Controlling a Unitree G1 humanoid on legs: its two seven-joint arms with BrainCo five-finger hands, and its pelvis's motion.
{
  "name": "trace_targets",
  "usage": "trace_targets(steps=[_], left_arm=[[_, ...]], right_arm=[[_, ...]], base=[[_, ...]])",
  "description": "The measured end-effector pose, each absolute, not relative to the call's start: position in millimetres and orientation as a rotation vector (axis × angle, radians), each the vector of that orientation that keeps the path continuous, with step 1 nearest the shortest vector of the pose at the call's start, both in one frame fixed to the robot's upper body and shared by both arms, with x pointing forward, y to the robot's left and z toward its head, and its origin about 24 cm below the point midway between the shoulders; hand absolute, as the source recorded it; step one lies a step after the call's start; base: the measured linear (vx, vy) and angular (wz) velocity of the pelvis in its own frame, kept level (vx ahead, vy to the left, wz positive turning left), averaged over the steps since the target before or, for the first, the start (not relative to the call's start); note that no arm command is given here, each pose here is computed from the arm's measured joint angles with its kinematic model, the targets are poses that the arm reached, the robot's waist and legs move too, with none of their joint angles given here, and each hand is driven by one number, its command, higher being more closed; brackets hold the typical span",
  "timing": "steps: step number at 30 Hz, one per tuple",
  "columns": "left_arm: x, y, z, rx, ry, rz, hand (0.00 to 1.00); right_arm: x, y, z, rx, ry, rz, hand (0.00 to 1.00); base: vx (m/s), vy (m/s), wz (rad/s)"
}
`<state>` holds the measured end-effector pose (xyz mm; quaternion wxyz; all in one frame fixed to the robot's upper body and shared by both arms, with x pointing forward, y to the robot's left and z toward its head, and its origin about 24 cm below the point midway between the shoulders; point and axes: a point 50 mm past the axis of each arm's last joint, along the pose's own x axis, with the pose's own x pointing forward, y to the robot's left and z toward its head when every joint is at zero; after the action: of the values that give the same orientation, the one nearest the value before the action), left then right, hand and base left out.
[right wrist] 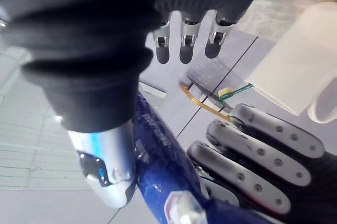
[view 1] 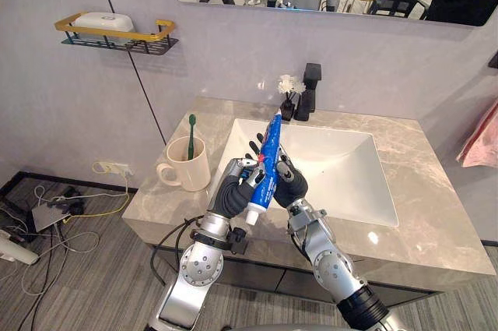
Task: Organize washtable
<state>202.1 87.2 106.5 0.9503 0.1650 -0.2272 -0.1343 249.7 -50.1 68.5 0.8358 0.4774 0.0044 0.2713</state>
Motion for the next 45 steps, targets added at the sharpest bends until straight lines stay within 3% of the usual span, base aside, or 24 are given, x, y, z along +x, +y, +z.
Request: trace_targets(steps=[18,19,45], left_arm=[[201,82,99,0.341,-0.438,-0.312,1.00],[201,82,99,0.342,-0.439,-0.313,1.00],[202,90,88,0.387,-0.413,-0.328,1.00]], right_arm=[[253,-47,75,1.014,0.006,0.612,0.00],[254,-46,76,1.016,0.005,0.616,1.00],[260,-41,93,0.996,-0.026,0.695,1.00]], base=[[0.00,0.000,-0.01],[0.00,0.000,0.00],[0.00,0.000,0.00]])
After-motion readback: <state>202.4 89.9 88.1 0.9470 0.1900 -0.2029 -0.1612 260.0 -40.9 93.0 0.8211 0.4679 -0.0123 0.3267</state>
